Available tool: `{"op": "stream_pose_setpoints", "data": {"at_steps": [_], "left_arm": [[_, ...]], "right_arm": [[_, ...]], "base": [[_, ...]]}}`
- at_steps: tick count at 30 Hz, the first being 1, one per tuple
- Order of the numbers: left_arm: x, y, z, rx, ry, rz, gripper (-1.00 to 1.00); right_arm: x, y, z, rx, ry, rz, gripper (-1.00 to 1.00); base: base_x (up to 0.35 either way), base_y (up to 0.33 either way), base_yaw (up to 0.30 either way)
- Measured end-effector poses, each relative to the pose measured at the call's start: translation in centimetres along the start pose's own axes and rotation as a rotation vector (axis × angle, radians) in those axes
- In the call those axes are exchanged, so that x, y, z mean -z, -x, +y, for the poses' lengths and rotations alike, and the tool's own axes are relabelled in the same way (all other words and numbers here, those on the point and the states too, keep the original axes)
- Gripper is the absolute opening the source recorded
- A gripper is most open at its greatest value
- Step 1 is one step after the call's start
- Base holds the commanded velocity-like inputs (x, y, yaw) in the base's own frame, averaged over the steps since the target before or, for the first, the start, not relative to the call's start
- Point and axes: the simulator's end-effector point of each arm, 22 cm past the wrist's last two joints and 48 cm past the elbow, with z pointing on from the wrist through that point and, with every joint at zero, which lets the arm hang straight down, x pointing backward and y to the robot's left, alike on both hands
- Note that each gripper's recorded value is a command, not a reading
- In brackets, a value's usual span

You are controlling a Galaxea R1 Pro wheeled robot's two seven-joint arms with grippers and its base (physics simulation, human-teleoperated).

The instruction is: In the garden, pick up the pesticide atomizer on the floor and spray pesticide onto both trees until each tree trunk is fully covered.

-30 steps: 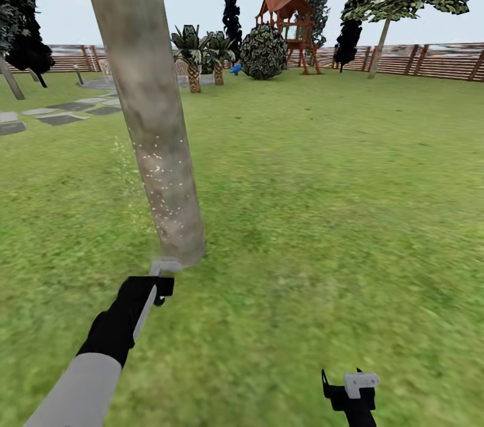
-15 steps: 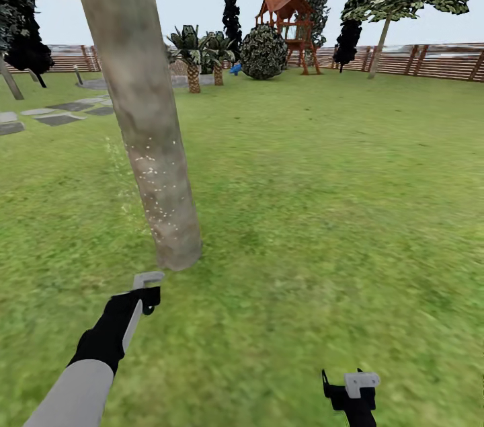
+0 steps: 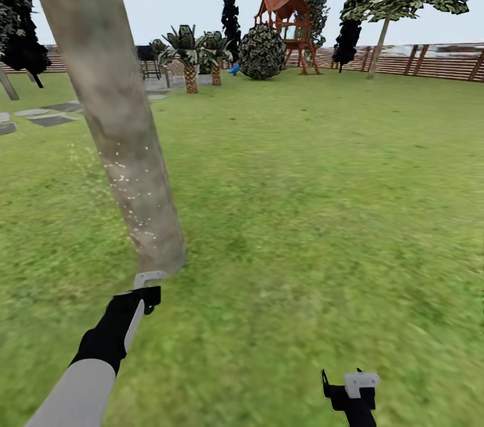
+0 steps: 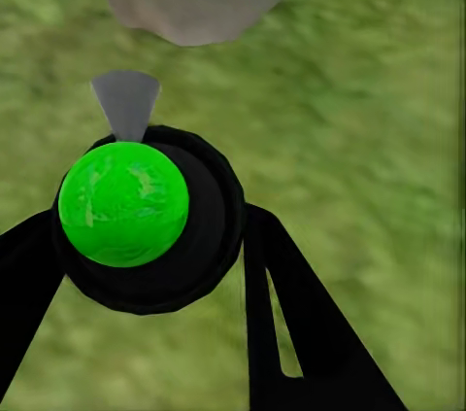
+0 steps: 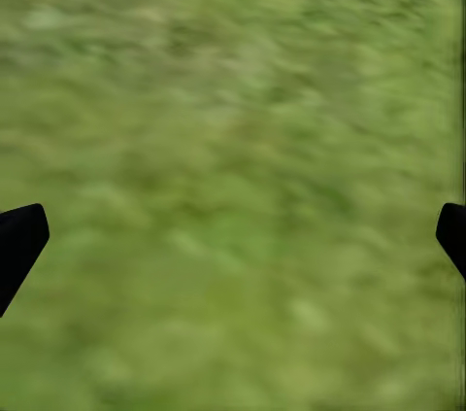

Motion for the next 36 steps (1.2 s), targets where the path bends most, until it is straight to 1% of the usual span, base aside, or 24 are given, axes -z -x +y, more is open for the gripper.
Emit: {"op": "stream_pose_setpoints", "data": {"at_steps": [3,7,17,21,31,36], "left_arm": [[-0.14,-0.23,-0.51,-0.003,-0.003,-0.007,-1.0],[-0.18,-0.43,0.32,-0.002,0.043,-0.005,-1.0],[-0.18,-0.5,0.2,0.002,0.044,-0.004,-1.0],[-0.18,-0.49,0.2,0.002,0.044,-0.004,-1.0],[-0.19,-0.51,0.18,0.004,0.043,-0.004,-1.0],[-0.19,-0.52,0.19,0.002,0.043,-0.004,-1.0]], "right_arm": [[0.0,-0.01,-0.07,-0.001,-0.002,0.0,1.0],[-0.01,-0.01,-0.12,0.001,-0.003,0.0,1.0],[0.0,0.01,-0.06,0.0,-0.002,0.0,1.0],[0.0,0.0,-0.04,0.001,0.0,0.0,1.0],[0.01,-0.01,0.02,0.001,0.001,0.0,1.0],[0.0,0.01,0.04,0.001,0.001,0.0,1.0]], "base": [[0.135,-0.252,0.055],[0.073,-0.265,0.182],[0.051,-0.272,0.241],[0.188,-0.239,0.21],[0.232,-0.201,0.03],[0.236,-0.197,0.234]]}}
